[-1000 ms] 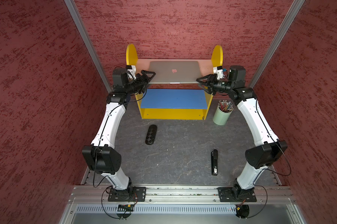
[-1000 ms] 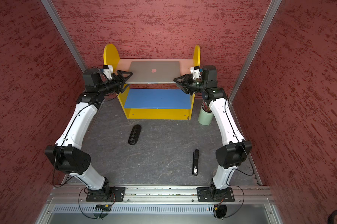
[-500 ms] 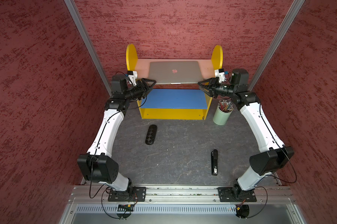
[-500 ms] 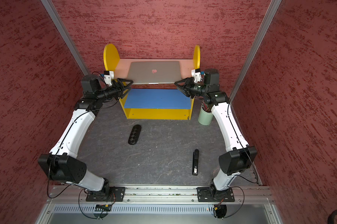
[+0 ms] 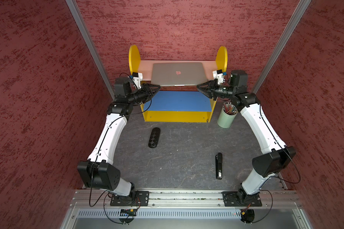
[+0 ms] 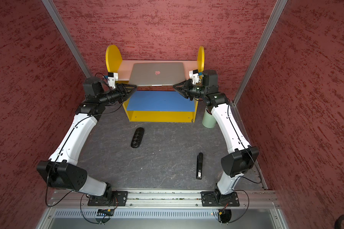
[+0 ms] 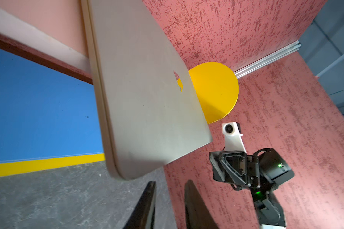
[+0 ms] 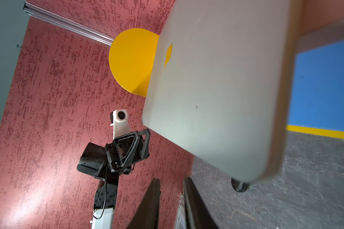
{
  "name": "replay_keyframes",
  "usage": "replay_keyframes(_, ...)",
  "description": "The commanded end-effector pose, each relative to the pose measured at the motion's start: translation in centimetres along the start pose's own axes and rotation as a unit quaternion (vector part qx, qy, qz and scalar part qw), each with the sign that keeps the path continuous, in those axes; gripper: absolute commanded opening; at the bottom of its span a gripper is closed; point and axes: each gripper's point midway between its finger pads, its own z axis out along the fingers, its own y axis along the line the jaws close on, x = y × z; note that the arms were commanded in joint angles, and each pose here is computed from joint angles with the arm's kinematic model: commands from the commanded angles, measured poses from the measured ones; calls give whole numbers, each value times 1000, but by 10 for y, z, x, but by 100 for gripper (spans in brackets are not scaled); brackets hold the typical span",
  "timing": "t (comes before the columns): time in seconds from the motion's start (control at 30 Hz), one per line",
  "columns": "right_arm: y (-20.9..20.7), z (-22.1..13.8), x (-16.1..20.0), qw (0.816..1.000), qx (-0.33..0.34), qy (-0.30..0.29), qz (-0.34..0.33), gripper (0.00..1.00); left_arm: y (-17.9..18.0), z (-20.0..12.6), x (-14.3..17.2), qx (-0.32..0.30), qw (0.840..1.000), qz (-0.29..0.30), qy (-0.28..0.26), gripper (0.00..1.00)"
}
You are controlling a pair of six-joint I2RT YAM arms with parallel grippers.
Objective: Close the laptop lid and set it aside
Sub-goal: Place the laptop on the shelf.
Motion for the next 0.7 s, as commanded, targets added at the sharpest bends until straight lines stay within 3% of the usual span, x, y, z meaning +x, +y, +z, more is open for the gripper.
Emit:
replay_keyframes(0.0, 10, 5, -1, 1000, -8, 1, -21, 25, -4, 3, 7, 10, 1000, 13, 15, 21)
replay_keyframes(0.17, 6, 14, -1, 1000, -6, 5, -19, 24, 1, 8, 9, 6, 1000, 12, 21, 14)
replay_keyframes(0.67, -5, 39, -15, 1000, 2, 7, -9, 25, 13, 28, -13, -1, 1000, 7, 25, 13)
